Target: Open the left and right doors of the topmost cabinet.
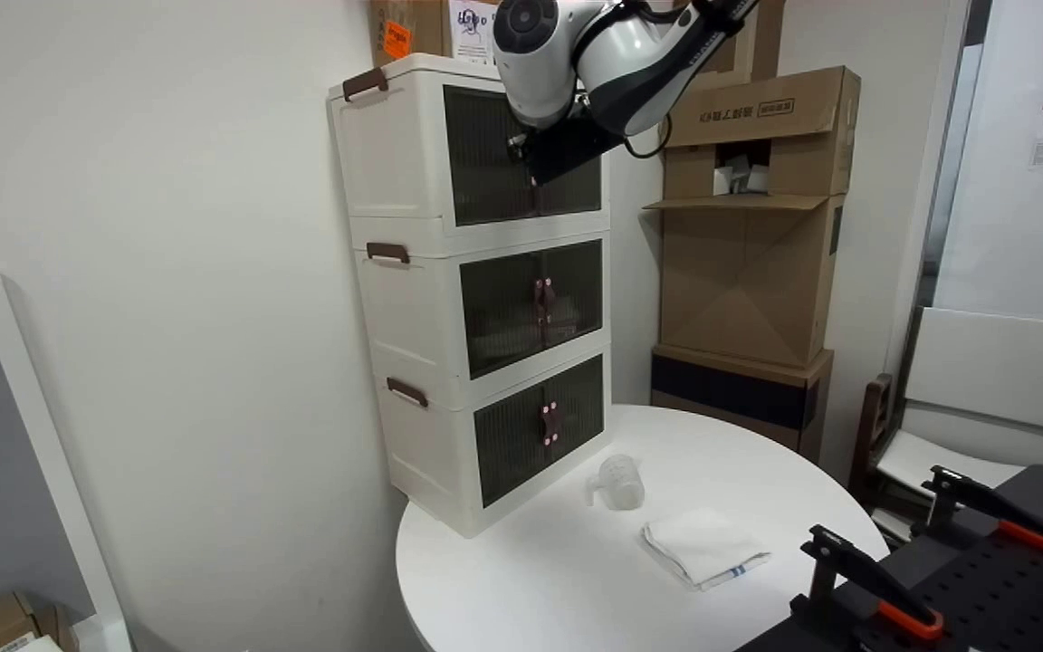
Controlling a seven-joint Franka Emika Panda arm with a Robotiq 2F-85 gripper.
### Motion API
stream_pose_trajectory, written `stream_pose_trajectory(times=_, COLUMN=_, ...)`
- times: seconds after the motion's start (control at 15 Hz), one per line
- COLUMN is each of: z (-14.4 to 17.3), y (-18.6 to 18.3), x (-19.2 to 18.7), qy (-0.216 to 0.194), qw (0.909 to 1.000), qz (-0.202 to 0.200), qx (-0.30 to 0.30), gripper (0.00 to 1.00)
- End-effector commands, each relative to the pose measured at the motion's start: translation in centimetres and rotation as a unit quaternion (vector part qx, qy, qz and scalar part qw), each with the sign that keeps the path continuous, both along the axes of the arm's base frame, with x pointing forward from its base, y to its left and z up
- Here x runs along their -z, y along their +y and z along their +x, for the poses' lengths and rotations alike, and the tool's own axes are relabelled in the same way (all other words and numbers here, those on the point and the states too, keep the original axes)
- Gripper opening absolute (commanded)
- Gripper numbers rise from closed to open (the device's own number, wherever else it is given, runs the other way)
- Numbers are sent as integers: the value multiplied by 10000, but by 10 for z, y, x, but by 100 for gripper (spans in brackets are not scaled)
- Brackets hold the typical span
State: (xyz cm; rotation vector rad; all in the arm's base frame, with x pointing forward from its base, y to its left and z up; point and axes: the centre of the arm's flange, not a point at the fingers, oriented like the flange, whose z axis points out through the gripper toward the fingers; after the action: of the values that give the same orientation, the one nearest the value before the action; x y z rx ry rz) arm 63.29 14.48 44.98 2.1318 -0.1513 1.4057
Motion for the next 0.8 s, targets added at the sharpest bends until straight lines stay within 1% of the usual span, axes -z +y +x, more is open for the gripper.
stream_pose_trajectory(times=0.0, z=17, y=-2, x=3, qy=-227, qw=9997, qz=-49, qx=75, gripper=100)
stream_pose_trajectory(times=0.4, z=17, y=-19, x=2, qy=-218, qw=9994, qz=-202, qx=166, gripper=100)
stream_pose_trajectory(times=0.47, z=16, y=-20, x=2, qy=-206, qw=9994, qz=-245, qx=146, gripper=96)
stream_pose_trajectory(times=0.53, z=15, y=-21, x=2, qy=-185, qw=9993, qz=-293, qx=122, gripper=74)
stream_pose_trajectory(times=0.67, z=12, y=-20, x=3, qy=-177, qw=9992, qz=-363, qx=82, gripper=69)
stream_pose_trajectory(times=0.73, z=11, y=-19, x=5, qy=-169, qw=9991, qz=-383, qx=52, gripper=63)
